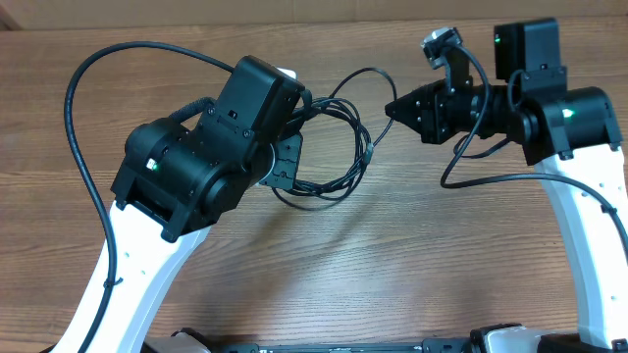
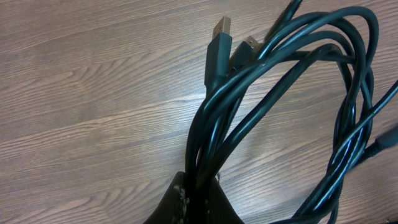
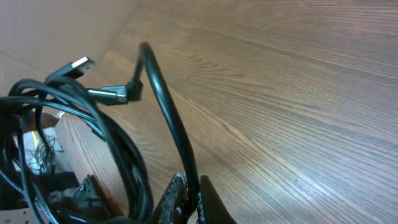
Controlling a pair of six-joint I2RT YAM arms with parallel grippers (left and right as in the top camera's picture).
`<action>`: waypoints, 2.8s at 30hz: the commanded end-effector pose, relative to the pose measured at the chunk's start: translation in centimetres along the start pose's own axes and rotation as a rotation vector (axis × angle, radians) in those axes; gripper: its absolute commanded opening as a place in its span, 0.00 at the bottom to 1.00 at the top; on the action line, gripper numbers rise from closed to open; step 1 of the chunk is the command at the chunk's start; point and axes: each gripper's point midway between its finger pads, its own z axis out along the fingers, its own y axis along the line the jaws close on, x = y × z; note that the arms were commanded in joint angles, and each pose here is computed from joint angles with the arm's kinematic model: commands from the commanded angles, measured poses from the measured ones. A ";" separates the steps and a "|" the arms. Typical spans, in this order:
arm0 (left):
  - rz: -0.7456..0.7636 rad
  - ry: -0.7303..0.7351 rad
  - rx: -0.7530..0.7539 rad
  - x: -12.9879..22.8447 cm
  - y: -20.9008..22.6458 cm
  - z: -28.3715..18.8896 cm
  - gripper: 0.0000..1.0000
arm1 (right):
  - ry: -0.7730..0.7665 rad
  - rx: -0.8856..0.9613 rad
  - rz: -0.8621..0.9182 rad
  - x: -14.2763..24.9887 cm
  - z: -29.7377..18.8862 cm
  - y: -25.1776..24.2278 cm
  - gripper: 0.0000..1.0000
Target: Untangle cables
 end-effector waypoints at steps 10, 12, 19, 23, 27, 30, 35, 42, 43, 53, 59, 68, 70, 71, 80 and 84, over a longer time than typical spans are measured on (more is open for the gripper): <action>0.009 -0.019 -0.023 -0.2 0.5 -0.6 0.04 | -0.044 0.075 0.065 0.0 -3.2 -4.0 1.00; 0.019 -0.013 -0.003 -0.1 0.2 -0.6 0.04 | -0.023 0.019 0.010 0.4 -2.7 -2.6 1.00; 0.027 -0.003 0.087 0.0 -1.4 -0.7 0.04 | 0.050 -0.080 -0.076 1.4 0.0 2.0 0.69; 0.030 -0.012 0.121 -0.3 -2.0 -0.8 0.04 | 0.088 -0.134 -0.121 2.1 1.3 4.6 0.61; 0.030 -0.019 0.132 -0.5 -2.3 -0.8 0.04 | 0.109 -0.166 -0.148 2.6 1.9 6.1 0.59; 0.028 -0.028 0.137 -0.7 -2.4 -0.8 0.04 | 0.123 -0.185 -0.164 2.9 2.3 7.0 0.17; 0.029 -0.030 0.136 -0.8 -2.4 -0.8 0.04 | 0.120 -0.184 -0.179 2.8 2.5 7.2 0.04; 0.038 -0.015 0.103 -0.3 -1.7 -0.7 0.04 | 0.060 -0.021 -0.162 1.1 1.7 3.0 0.04; 0.039 -0.013 0.098 -0.3 -1.6 -0.7 0.04 | 0.051 -0.009 -0.152 0.9 1.4 2.4 0.04; 0.040 -0.012 0.078 -0.2 -1.3 -0.7 0.04 | -0.020 0.104 -0.046 -0.2 -1.7 -3.0 0.04; 0.044 -0.012 0.079 -0.2 -1.3 -0.7 0.04 | -0.058 0.092 0.034 -0.4 -3.3 -4.4 0.05; 0.000 -0.008 0.135 -0.3 -2.3 -0.7 0.04 | -0.008 -0.058 -0.064 0.6 -1.9 -0.5 0.73; -0.012 -0.009 0.164 -0.6 -2.9 -0.6 0.04 | 0.011 -0.090 -0.091 0.8 -1.1 0.9 0.72; -0.013 -0.008 0.172 -0.7 -3.2 -0.4 0.04 | 0.017 -0.102 -0.098 0.9 -0.9 1.4 0.72; -0.013 0.053 0.190 -1.2 -4.6 2.5 0.04 | 0.042 -0.166 -0.144 1.3 0.3 4.0 0.04; -0.011 0.073 0.199 -1.3 -5.1 3.4 0.04 | 0.042 -0.166 -0.144 1.3 0.3 4.0 0.04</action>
